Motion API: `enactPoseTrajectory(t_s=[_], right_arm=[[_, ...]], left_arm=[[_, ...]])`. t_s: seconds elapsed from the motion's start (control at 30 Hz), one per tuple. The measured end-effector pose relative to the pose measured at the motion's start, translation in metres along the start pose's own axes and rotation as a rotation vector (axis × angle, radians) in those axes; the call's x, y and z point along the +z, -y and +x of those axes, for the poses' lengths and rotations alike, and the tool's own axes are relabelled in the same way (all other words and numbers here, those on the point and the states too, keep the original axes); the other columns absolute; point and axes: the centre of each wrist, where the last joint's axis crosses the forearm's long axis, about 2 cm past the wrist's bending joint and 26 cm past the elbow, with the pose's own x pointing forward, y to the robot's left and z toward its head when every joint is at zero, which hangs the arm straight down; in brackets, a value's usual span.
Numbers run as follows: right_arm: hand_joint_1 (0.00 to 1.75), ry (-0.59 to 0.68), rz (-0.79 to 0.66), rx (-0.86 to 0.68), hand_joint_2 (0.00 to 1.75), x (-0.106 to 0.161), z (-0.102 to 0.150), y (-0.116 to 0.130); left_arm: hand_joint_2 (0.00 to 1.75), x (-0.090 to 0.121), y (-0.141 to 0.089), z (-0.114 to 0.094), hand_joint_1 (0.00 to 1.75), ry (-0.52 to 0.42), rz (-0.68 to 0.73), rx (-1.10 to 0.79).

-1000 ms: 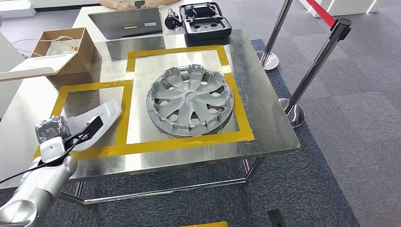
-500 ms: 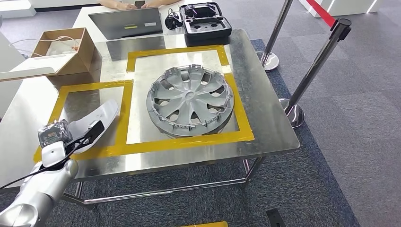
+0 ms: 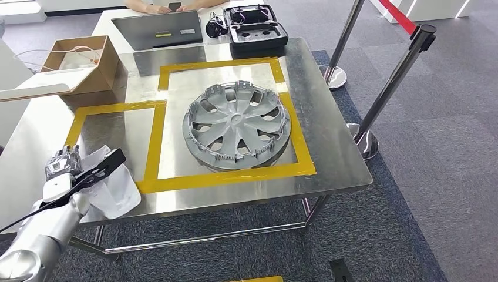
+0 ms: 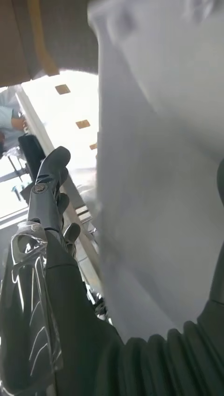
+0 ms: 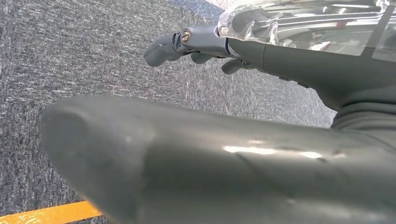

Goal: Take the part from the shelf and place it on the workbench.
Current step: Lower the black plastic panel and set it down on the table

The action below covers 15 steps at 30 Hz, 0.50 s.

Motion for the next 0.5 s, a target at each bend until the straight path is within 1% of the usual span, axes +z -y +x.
enactPoseTrajectory(t_s=[0.13,0.33,0.5], right_arm=[[0.00,-0.003,0.000,-0.007,0.00,0.000,-0.001,0.000],[0.00,0.005,0.002,-0.021,0.00,0.001,-0.004,-0.002],[0.00,0.007,0.002,-0.022,0.00,0.001,-0.004,-0.003]], left_arm=[[0.00,0.001,0.003,0.000,0.00,0.050,0.003,0.031],[0.00,0.005,0.014,-0.003,0.00,0.159,0.044,0.082],[0.00,0.006,0.017,-0.006,0.00,0.175,0.060,0.108]])
